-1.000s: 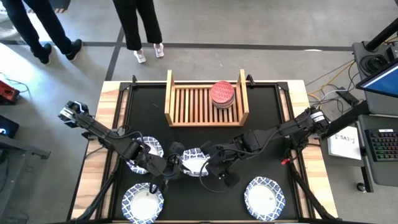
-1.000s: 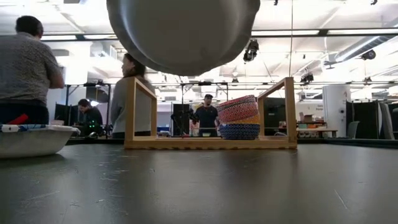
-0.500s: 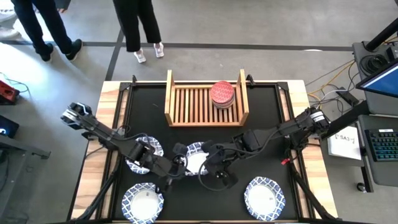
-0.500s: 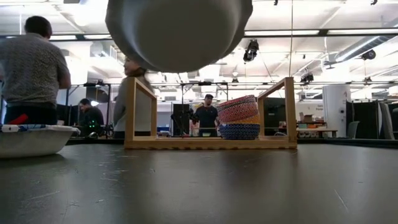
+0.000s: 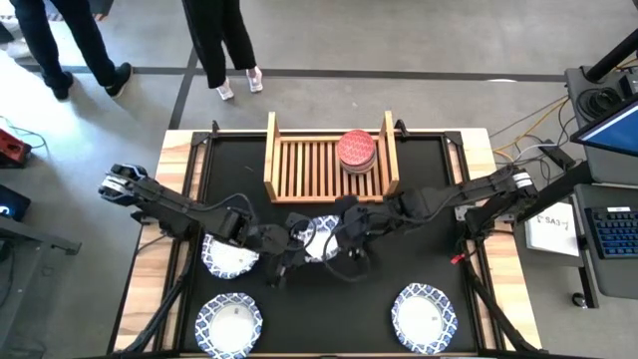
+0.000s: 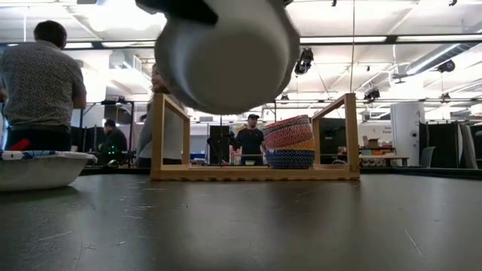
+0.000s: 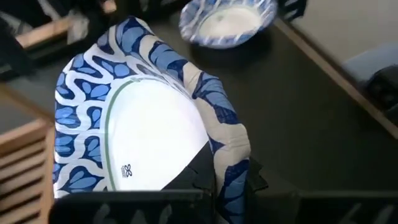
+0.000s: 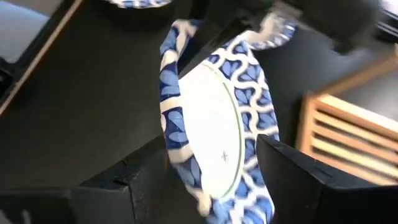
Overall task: Place and stack bowls onto a shelf
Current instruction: Put the white blue patterned bowl on the shelf
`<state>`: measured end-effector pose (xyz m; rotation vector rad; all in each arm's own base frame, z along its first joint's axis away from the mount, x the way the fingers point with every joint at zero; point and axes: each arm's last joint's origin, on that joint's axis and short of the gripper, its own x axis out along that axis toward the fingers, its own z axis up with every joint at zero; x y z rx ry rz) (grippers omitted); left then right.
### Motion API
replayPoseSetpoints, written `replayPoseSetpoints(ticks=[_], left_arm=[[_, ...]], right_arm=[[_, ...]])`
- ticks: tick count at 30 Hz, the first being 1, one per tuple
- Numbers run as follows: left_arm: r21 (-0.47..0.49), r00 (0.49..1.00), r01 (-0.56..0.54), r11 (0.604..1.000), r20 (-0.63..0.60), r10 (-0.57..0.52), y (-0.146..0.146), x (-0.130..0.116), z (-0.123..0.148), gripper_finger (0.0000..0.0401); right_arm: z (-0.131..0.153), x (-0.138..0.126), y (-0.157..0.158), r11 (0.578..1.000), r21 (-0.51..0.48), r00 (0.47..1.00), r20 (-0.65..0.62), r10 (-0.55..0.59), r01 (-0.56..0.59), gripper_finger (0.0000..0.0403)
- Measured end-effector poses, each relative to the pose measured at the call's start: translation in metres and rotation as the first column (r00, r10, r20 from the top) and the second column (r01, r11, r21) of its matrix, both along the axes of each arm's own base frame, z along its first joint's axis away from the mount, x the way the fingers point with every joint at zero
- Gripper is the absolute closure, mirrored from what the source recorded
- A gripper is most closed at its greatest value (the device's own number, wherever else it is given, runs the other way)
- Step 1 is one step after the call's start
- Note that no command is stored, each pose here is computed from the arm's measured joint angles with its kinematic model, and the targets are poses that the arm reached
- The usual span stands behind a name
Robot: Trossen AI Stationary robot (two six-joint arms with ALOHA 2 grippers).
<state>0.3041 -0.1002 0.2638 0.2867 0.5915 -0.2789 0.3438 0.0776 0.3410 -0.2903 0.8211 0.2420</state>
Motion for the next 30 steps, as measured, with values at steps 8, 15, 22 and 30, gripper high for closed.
replayPoseSetpoints(ticks=[8, 15, 22, 30], left_arm=[[0.098, 0.964, -0.249, 0.963, -0.072, 0.257, 0.063, 0.007, -0.008, 0.0401], [0.115, 0.869, -0.479, 0.870, -0.079, 0.488, 0.128, 0.005, -0.018, 0.0401], [0.080, 0.794, -0.603, 0.794, -0.039, 0.607, 0.168, -0.003, -0.032, 0.0401], [0.089, 0.780, -0.620, 0.779, -0.029, 0.625, 0.179, 0.004, -0.046, 0.0401]], right_arm=[[0.012, -0.015, -0.038, 0.986, 0.034, 0.986, -0.047, -0.161, 0.162, 0.0161], [0.007, -0.023, -0.055, 0.965, 0.034, 0.954, -0.160, -0.253, 0.261, 0.0171], [0.003, -0.029, -0.057, 0.957, 0.023, 0.933, -0.232, -0.277, 0.289, 0.0172], [0.002, -0.031, -0.057, 0.956, 0.018, 0.927, -0.249, -0.280, 0.293, 0.0172]])
